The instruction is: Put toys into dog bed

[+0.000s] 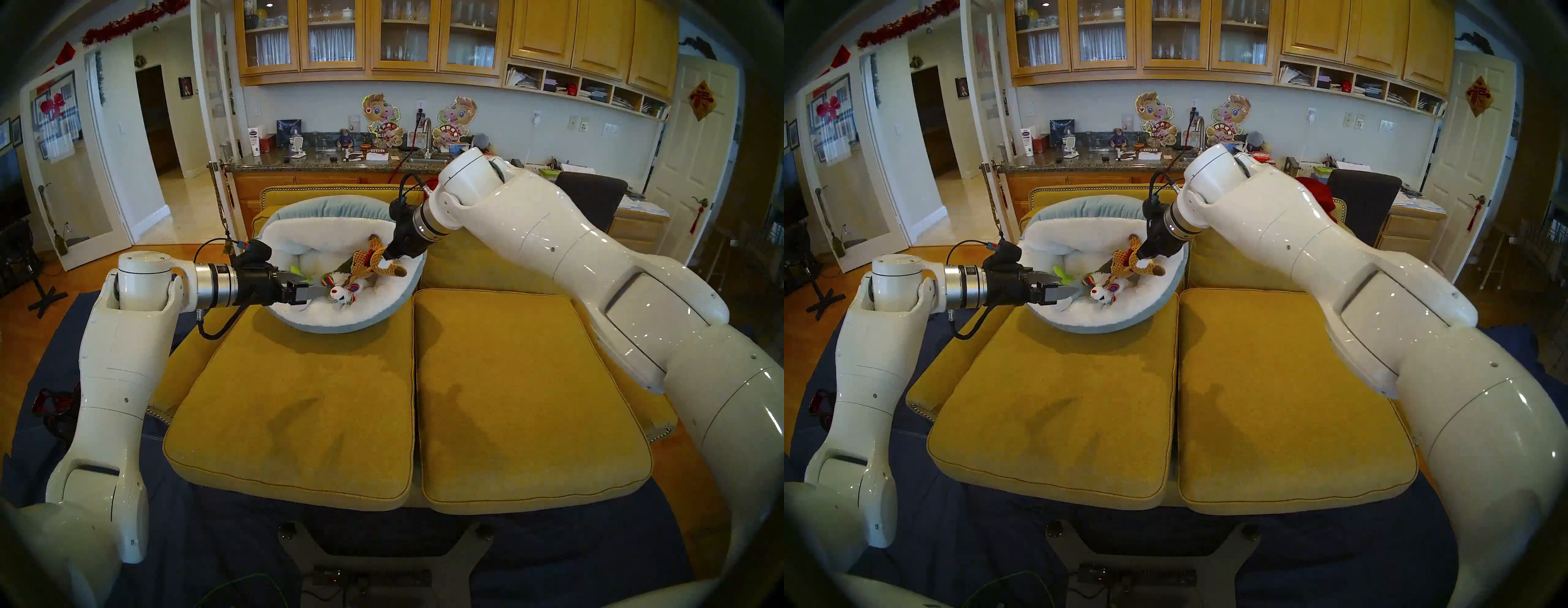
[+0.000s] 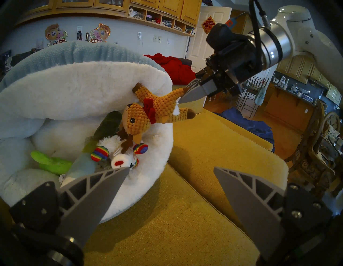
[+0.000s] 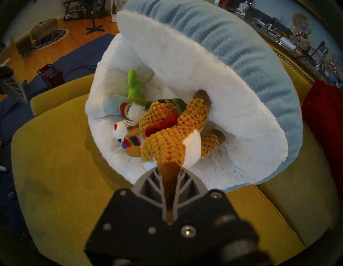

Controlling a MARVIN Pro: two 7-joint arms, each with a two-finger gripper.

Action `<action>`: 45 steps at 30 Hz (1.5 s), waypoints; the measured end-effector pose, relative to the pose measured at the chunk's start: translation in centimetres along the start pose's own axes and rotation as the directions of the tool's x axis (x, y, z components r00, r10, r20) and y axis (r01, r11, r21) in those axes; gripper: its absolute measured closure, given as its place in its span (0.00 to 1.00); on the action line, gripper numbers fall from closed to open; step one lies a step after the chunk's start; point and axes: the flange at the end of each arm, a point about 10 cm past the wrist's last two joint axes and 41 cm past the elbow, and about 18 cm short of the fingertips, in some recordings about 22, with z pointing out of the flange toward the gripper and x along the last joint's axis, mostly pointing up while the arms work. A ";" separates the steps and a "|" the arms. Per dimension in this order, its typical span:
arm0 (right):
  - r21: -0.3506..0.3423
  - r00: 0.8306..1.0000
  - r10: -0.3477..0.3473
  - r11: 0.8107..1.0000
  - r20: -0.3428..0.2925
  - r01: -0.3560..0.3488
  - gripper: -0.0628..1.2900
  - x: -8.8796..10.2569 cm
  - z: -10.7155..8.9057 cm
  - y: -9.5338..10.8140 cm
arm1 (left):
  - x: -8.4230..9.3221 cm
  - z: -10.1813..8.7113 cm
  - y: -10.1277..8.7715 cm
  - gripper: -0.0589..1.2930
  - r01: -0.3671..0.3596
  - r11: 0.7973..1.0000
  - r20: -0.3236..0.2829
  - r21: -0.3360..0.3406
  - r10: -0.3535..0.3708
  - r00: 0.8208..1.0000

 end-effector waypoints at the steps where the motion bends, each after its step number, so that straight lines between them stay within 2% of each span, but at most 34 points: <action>1: 0.000 1.000 0.004 1.000 0.001 -0.004 0.98 0.0 0.2 -0.1 | 0.0 0.0 0.0 0.04 0.000 1.000 0.000 0.000 0.000 1.000; 14: 0.003 0.994 0.098 0.995 0.040 -0.099 0.98 0.9 3.4 -1.9 | 0.0 0.0 0.0 0.04 0.000 1.000 0.000 0.000 0.000 1.000; 21: 0.011 0.989 0.133 0.991 0.060 -0.134 0.98 1.2 4.5 -2.7 | 0.0 0.0 0.0 0.04 0.000 1.000 0.000 0.000 0.000 1.000; 45: 0.044 0.977 0.198 0.978 0.080 -0.202 0.98 -0.1 7.5 -4.5 | 0.0 0.0 0.0 0.04 0.000 1.000 0.000 -0.001 0.000 1.000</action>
